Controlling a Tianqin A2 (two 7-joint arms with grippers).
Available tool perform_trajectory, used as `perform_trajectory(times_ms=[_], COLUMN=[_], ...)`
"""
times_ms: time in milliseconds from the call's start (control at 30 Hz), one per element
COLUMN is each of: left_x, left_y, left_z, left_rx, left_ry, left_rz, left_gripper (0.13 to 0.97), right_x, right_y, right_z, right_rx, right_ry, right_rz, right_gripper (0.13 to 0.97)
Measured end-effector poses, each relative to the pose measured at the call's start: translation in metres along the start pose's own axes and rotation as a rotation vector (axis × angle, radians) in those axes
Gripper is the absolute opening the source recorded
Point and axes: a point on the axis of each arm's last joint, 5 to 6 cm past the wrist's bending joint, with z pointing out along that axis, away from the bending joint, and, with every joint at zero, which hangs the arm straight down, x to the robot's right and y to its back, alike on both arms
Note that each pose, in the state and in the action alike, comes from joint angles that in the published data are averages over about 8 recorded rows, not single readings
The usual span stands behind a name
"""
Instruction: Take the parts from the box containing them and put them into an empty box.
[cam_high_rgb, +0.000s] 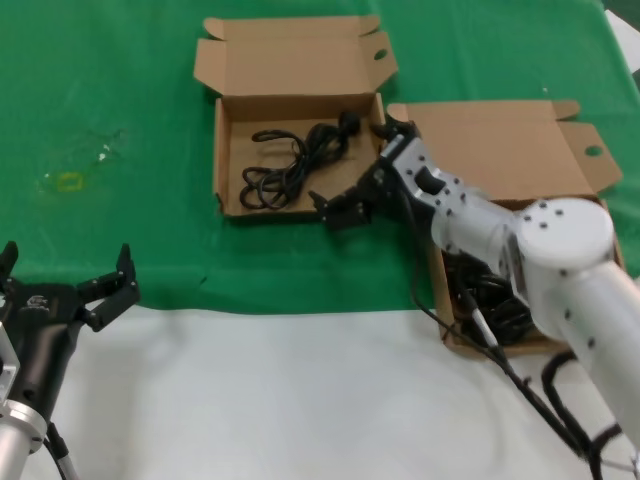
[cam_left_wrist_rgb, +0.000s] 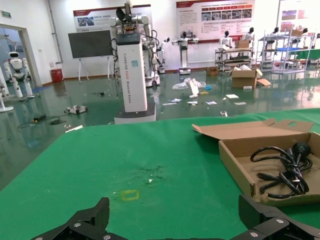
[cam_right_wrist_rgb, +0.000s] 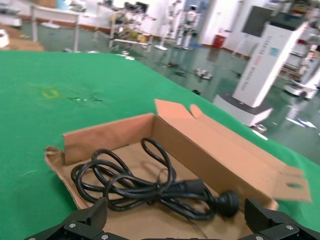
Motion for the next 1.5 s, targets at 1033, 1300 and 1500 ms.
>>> perform_trajectory(times_ms=[1033, 1300, 1500], left_x=[0.0, 0.0, 0.0], left_y=[0.0, 0.0, 0.0], left_z=[0.0, 0.0, 0.0], left_rx=[0.0, 0.0, 0.0], left_ry=[0.0, 0.0, 0.0], left_rz=[0.0, 0.0, 0.0], left_gripper=[0.966, 0.966, 0.966], right_x=[-0.05, -0.058, -0.06], right_y=[0.072, 0.076, 0.076], right_z=[-0.144, -0.188, -0.199], right_rx=[0.033, 0.038, 0.04], right_ry=[0.388, 0.481, 0.504], right_rz=[0.369, 0.427, 0.439], right_gripper=[0.966, 0.966, 0.966])
